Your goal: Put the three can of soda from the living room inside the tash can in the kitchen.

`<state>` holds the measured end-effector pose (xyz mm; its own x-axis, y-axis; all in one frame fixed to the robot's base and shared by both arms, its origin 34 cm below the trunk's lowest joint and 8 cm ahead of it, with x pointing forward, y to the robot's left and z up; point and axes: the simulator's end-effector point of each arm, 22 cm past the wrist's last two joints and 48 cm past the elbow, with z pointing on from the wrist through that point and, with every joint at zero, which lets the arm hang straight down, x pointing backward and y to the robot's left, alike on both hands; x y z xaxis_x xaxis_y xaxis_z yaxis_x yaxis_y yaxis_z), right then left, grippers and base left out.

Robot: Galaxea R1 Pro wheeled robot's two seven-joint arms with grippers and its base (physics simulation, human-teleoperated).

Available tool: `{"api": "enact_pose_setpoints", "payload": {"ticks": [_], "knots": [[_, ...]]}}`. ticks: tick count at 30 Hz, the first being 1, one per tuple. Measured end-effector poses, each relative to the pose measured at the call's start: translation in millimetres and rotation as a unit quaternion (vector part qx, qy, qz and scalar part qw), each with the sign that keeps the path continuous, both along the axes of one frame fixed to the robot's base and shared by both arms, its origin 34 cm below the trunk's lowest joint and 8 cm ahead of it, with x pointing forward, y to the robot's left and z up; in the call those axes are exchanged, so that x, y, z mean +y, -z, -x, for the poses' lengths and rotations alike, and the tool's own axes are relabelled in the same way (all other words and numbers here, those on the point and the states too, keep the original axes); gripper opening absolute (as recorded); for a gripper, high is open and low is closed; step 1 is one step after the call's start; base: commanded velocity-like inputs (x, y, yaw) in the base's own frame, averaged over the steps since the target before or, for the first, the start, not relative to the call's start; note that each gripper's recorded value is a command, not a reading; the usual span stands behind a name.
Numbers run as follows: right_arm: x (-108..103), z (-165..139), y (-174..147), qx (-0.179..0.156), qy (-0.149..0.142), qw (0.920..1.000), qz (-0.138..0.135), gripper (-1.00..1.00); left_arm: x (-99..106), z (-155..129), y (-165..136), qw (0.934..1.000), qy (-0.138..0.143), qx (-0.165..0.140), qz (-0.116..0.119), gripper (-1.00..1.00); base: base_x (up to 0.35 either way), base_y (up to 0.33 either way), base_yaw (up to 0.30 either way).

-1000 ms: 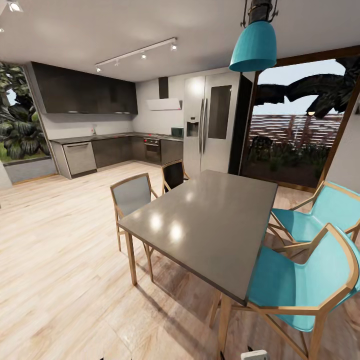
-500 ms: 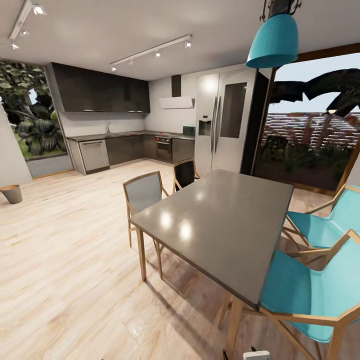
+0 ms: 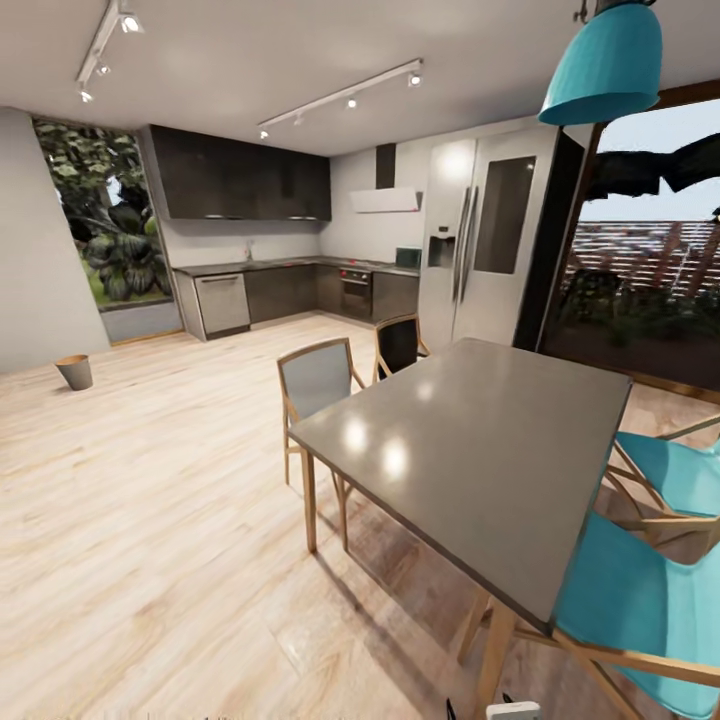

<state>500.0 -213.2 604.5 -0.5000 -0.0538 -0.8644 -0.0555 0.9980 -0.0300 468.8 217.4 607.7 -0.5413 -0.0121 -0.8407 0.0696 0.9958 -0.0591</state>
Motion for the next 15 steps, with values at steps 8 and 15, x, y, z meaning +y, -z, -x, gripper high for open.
{"api": "enact_pose_setpoints", "payload": {"ticks": [8, 15], "knots": [[0.7, 2.0, 3.1, 0.004, 0.001, 1.0000, 0.000, 1.00, -1.0, 2.0, 2.9, 1.0000, 0.001, 0.004, 0.000, 1.00, 0.000, 0.000, 0.168], [0.8, 3.8, 6.0, 0.008, 0.001, 1.0000, -0.001, 1.00, -0.9, 3.7, 5.4, 1.0000, 0.001, 0.008, 0.000, 1.00, 0.000, 0.000, 0.168]]}}
